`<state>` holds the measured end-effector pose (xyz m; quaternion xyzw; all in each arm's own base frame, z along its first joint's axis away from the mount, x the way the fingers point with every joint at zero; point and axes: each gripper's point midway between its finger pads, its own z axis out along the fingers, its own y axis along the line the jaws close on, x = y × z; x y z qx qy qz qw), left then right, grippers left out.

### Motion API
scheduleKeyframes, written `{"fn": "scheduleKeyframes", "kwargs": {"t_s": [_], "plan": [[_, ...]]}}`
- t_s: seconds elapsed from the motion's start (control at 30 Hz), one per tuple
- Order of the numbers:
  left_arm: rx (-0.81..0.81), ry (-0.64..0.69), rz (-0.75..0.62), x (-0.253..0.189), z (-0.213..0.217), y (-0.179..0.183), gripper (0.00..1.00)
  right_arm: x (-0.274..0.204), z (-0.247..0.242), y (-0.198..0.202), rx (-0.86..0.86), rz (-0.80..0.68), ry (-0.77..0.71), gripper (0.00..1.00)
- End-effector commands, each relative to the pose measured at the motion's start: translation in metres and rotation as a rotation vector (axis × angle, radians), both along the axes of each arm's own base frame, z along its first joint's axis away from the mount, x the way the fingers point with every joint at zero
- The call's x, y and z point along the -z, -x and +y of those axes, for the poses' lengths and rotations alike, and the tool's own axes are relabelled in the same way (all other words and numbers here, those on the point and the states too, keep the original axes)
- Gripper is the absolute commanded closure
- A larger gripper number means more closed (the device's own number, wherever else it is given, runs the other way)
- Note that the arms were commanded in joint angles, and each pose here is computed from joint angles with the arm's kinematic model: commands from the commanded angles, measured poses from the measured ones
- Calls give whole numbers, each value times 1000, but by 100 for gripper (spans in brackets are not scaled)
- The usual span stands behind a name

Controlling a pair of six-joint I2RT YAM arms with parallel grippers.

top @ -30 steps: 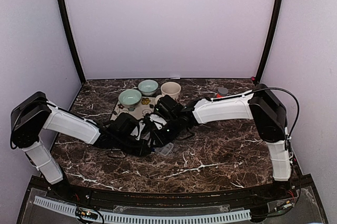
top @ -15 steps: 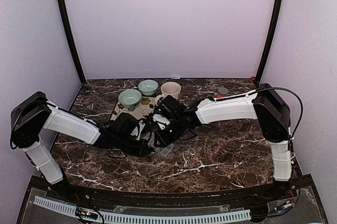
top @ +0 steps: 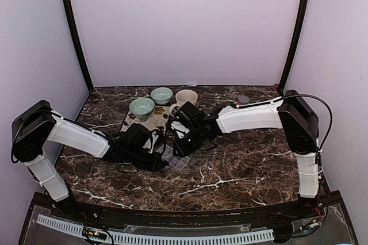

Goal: Sort the pills into containers
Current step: Close the lid of the pill container.

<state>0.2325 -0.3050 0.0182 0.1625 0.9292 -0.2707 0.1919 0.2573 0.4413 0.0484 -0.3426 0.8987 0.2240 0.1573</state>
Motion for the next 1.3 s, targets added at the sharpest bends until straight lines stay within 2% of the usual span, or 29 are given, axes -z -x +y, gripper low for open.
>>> {"fn": "scheduleKeyframes", "kwargs": {"t_s": [0.0, 0.3, 0.73, 1.27], "plan": [[-17, -11, -14, -2, 1, -4, 98, -11, -6, -16, 49, -23, -20, 80], [-17, -9, -16, -4, -1, -6, 98, -4, -4, -27, 64, -5, -39, 87], [-8, -11, -22, -11, 0, -5, 98, -6, 8, -26, 36, 35, -93, 87], [-77, -21, -161, -77, 31, -7, 98, -15, 10, -22, 16, -1, -88, 83]]}}
